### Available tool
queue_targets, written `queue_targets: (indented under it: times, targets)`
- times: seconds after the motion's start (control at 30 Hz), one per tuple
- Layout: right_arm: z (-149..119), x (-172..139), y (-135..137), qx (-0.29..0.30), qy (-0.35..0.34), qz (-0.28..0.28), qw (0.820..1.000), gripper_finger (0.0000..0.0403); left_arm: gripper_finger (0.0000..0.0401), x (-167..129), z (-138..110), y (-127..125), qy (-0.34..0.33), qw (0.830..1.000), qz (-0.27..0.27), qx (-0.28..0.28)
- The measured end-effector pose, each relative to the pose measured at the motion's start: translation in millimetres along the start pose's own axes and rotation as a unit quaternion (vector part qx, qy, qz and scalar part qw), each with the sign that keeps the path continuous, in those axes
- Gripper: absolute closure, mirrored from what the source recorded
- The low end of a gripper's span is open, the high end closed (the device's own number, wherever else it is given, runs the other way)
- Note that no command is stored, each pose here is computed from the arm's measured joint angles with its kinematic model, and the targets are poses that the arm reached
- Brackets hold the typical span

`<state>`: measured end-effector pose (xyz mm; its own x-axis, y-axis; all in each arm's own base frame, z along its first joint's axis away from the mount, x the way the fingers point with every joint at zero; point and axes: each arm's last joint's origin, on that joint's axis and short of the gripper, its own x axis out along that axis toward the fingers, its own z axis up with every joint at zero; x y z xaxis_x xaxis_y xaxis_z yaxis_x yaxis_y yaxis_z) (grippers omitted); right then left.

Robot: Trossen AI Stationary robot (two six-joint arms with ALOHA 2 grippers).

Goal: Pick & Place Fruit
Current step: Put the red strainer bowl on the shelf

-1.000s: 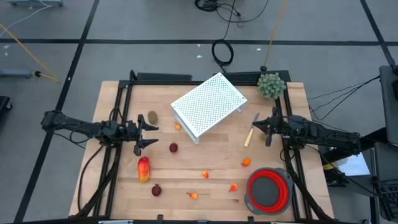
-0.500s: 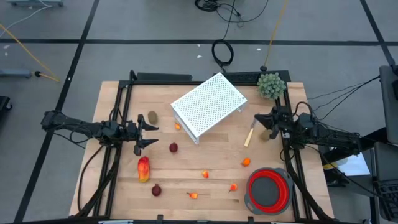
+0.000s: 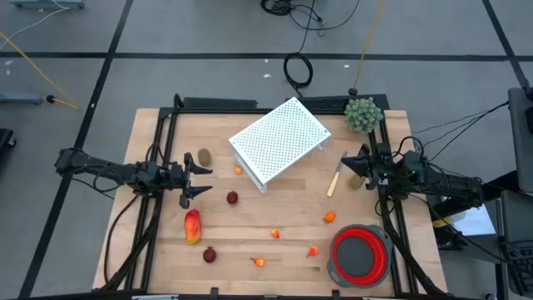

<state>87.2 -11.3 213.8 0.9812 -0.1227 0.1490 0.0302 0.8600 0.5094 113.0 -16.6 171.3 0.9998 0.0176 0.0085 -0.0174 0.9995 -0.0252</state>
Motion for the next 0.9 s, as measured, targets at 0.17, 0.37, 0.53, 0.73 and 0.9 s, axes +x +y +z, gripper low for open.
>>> queue_targets:
  times: [0.17,0.37,0.53,0.73,0.9]
  targets:
    - [2,10,5,0.000,0.035,0.056,0.998,0.0399,0.0151,0,0,0,0.000,1.000,0.001,0.001]
    - [18,35,21,0.001,0.140,0.085,0.987,0.0399,0.0151,0,0,0,0.000,1.000,0.001,0.001]
    - [35,62,44,-0.029,0.259,0.115,0.958,0.0399,0.0151,0,0,0,0.000,1.000,0.001,0.001]
    - [48,84,73,-0.090,0.397,0.119,0.906,0.0402,0.0151,0,0,0,0.000,1.000,0.001,0.000]
    - [50,94,95,-0.127,0.464,0.095,0.871,0.0402,0.0151,0,0,0,0.000,1.000,0.001,0.000]
